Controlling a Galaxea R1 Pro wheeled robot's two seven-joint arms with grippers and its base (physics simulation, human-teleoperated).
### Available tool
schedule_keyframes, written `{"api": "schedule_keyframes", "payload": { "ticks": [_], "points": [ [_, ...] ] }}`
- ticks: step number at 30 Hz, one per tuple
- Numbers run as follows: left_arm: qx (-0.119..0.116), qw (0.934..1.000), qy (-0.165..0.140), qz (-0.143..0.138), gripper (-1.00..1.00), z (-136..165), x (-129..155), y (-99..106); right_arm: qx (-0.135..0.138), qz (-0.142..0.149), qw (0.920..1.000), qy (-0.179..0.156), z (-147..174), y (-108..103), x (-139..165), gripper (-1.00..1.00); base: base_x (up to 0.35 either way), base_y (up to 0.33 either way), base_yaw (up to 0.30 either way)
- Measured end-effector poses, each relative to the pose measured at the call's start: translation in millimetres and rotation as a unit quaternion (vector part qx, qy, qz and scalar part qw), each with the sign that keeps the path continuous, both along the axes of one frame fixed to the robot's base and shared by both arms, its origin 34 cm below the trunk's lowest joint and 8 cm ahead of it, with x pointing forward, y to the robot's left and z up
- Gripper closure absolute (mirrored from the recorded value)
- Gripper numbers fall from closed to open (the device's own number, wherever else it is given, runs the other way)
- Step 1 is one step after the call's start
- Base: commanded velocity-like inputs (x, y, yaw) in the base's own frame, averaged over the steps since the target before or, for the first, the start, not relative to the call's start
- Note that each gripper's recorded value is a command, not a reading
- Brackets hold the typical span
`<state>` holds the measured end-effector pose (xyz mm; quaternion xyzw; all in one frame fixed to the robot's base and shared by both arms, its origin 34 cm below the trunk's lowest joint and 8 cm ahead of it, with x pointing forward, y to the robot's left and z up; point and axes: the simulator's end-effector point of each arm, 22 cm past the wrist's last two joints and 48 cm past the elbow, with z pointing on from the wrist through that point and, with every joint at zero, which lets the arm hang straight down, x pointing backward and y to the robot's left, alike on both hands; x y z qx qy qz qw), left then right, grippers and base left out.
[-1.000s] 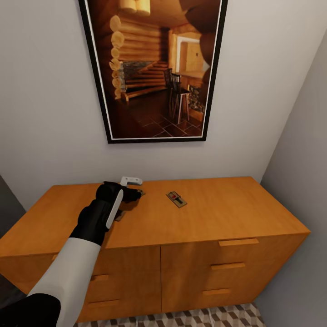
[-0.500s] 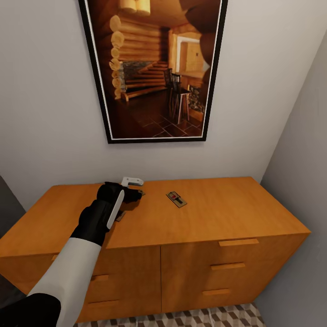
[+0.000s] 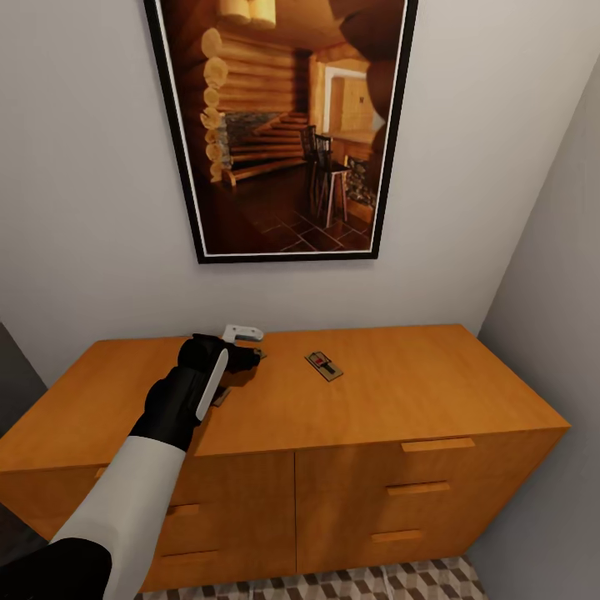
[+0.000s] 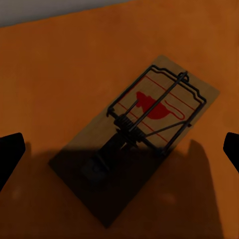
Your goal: Take the four mousetraps from the cabinet in the bathroom and place them on the bathroom floor. Make sure all four end up on the same floor surface, and ensure that at least two of them are either under or directly next to the same bathroom sink.
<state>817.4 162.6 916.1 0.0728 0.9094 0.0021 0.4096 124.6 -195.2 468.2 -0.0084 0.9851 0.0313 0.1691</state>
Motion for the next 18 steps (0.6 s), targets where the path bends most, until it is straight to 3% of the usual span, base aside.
{"api": "schedule_keyframes", "payload": {
  "ticks": [18],
  "points": [
    [0.0, 1.0, 0.003, 0.0, -1.0, -3.1, 0.1, 0.0, 0.0, 0.0, 1.0, 0.002, 0.1, 0.0, -1.2, 1.0, 0.001, 0.0, 0.0]
  ]
}}
